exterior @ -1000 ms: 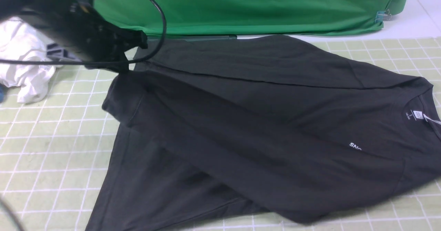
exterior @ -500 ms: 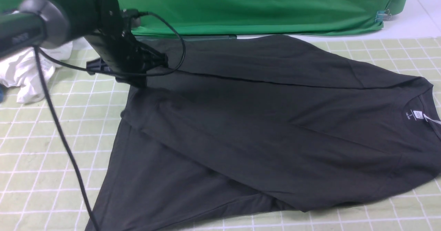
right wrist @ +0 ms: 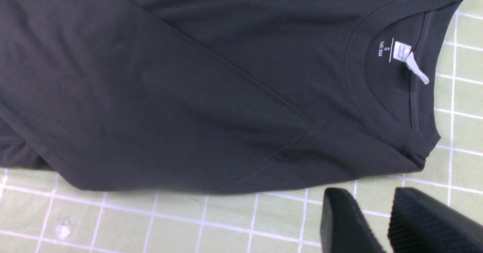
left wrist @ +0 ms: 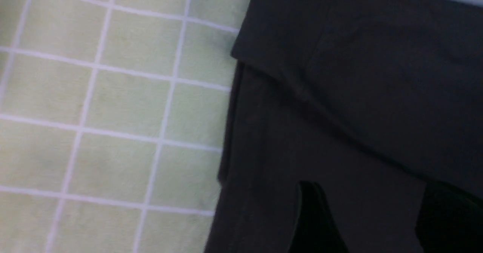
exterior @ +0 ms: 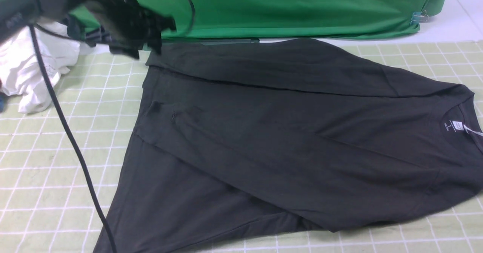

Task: Fold a long-sleeved shirt over a green coffee tablecloth.
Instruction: 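Grab the top left corner of the dark shirt with the left gripper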

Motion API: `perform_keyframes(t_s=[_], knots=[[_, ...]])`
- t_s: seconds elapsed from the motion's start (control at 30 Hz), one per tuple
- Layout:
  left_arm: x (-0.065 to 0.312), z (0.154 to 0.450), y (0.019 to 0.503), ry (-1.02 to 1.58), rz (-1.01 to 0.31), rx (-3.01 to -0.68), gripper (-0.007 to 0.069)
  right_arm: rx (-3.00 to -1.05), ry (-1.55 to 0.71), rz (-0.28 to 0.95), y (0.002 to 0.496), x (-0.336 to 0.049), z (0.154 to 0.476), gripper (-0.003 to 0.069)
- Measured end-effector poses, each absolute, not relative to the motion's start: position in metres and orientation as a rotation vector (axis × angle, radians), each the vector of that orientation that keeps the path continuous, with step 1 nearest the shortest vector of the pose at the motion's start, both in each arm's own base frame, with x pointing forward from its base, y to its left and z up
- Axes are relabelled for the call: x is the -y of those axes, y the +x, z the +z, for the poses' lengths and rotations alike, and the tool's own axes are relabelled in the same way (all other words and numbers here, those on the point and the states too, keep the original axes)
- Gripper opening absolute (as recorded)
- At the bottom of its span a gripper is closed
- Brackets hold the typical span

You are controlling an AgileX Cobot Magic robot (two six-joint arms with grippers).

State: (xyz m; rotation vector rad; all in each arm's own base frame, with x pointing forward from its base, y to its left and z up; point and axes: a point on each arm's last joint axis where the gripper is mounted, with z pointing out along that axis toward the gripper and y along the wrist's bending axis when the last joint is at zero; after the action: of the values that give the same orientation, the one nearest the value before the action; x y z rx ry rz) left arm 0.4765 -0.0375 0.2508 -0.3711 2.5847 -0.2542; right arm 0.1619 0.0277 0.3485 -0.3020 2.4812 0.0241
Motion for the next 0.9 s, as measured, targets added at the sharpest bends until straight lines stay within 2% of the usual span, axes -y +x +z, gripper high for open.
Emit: perform_keyframes(t_s=[0.1, 0.17, 0.33, 0.53, 0.9], knots=[[0.025, 0.24, 0.487, -0.512, -0.407, -2.572, 0.0382, -2.476, -0.296, 0.027, 0.162, -0.028, 0.349, 0.0204], [0.014, 0.217, 0.496, -0.644, -0.522, -2.576, 0.0379, -2.463, -0.292, 0.033, 0.163, -0.028, 0.35, 0.0208], [0.001, 0.176, 0.509, -0.839, -0.676, -2.536, 0.0368, -2.444, -0.286, 0.039, 0.165, -0.029, 0.351, 0.0215], [0.0, 0.154, 0.521, -0.939, -0.739, -2.434, 0.0363, -2.422, -0.283, 0.041, 0.166, -0.029, 0.351, 0.0227], [-0.005, 0.156, 0.532, -0.972, -0.731, -2.284, 0.0361, -2.411, -0.282, 0.043, 0.167, -0.029, 0.351, 0.0237]])
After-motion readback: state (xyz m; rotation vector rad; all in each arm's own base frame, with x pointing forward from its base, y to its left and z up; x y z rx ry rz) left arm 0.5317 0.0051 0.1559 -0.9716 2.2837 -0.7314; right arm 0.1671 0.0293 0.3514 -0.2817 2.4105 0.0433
